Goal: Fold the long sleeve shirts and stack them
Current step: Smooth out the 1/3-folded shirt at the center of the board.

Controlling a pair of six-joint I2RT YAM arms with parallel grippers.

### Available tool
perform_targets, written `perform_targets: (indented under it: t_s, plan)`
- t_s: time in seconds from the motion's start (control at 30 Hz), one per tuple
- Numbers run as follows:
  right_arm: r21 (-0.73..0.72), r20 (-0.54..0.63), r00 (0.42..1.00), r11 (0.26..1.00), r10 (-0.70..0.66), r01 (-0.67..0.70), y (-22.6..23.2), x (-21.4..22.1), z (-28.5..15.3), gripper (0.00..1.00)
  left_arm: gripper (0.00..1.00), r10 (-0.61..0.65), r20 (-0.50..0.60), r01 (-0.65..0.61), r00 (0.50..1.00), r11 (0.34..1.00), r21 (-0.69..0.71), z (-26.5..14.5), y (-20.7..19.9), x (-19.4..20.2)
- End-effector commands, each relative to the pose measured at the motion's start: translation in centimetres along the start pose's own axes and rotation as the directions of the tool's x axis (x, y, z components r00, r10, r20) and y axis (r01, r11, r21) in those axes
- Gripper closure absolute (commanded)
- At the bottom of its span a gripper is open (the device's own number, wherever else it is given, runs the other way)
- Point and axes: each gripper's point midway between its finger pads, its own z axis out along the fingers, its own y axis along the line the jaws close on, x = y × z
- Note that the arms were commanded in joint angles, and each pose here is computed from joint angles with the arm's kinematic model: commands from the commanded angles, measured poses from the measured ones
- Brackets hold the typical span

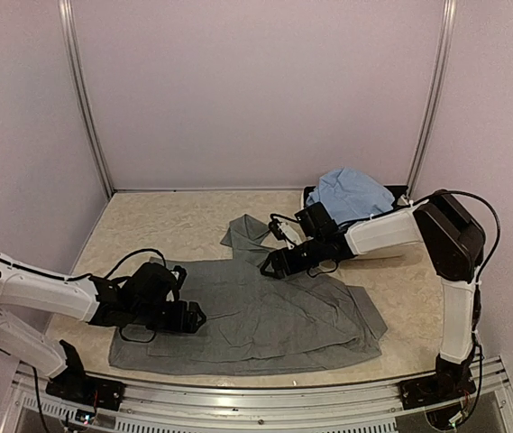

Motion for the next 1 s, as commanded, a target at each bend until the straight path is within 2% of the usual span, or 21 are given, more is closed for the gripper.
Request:
perform_targets:
  t_s: [0.0,0.23,0.6,0.8,0.97]
  plan:
    - [0.018,-0.003,1.000,1.000,0.014,-0.014,-1.9,-0.3,0.5,0.26,0.16,0.002,-0.142,-0.018,0.990,0.994,-0.110,0.5,2.4,3.8]
    - [0.109,-0.066,0.995,0.992,0.069,-0.062,-6.0,1.2,1.1,0.26,0.15,0.000,-0.132,-0.016,0.991,0.992,-0.122,-0.4,2.5,3.5]
    - [0.341,-0.116,0.991,0.940,0.065,-0.022,-10.9,0.8,0.4,0.27,0.14,-0.009,-0.149,-0.012,0.989,0.989,-0.145,-1.0,3.4,4.3]
    - [0.394,-0.053,0.997,0.919,0.053,-0.028,-10.8,-1.0,-1.6,0.27,0.14,-0.044,-0.144,0.016,0.989,0.982,-0.190,-1.5,4.2,4.4]
    - [0.369,0.017,0.999,0.929,-0.038,0.029,-7.6,-4.0,-2.4,0.27,0.15,-0.104,-0.106,0.078,0.989,0.972,-0.223,-2.6,4.7,4.2]
